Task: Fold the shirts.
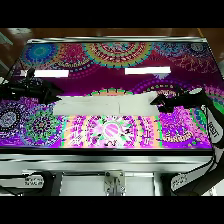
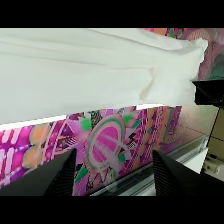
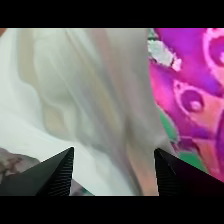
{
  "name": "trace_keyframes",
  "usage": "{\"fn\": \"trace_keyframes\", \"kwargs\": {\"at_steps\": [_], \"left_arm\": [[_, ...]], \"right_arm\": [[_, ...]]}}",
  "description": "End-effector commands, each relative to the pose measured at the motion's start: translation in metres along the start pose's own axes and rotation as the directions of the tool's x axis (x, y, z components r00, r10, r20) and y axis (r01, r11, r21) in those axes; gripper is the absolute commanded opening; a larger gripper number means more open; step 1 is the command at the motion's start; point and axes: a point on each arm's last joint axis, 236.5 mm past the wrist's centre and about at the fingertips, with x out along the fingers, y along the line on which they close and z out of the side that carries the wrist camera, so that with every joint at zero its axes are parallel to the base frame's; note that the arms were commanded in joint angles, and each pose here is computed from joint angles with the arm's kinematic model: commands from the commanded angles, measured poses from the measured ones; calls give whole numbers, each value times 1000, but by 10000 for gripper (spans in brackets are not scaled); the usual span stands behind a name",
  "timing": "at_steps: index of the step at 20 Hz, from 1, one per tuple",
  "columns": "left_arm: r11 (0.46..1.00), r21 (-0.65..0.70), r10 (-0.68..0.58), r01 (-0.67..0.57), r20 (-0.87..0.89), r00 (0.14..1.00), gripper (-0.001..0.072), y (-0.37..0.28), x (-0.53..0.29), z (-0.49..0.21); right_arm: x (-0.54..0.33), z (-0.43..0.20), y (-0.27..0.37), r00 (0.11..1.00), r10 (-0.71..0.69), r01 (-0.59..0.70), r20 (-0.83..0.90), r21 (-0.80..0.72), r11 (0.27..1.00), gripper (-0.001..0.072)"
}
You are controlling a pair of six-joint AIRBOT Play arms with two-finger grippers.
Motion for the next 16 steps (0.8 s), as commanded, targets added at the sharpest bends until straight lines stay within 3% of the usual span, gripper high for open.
{"fn": "trace_keyframes", "kwargs": {"at_steps": [1,2,4,6,7,9,10,12,16], "left_arm": [[998,60,-9,9,8,1000,520,-24,16,-2],[997,71,-17,16,8,1000,521,-31,22,-3],[996,91,-20,21,-7,1000,518,-39,32,-8],[993,114,-22,24,-15,1000,440,-46,40,-12],[992,121,-25,27,-18,1000,433,-50,44,-14],[989,147,-24,27,-23,999,196,-57,55,-18],[983,183,-23,26,-23,999,187,-63,63,-20],[964,264,-18,22,-15,1000,45,-76,89,-25],[949,314,-33,21,34,999,45,-109,165,-39]], "right_arm": [[24,-8,-3,999,13,-12,-43,29,1000,645],[31,-10,-1,998,17,-15,-52,34,999,594],[37,-7,3,999,16,-15,-39,28,999,426],[36,-7,8,999,35,-34,-39,36,999,77],[31,-9,12,998,49,-48,-43,33,998,55],[13,-12,27,997,65,-65,-45,-18,998,54],[-2,-14,39,996,77,-78,-36,-44,996,54],[-35,-21,67,995,98,-100,-17,-112,989,54],[-103,-50,122,994,107,-95,39,-231,968,54]]}}
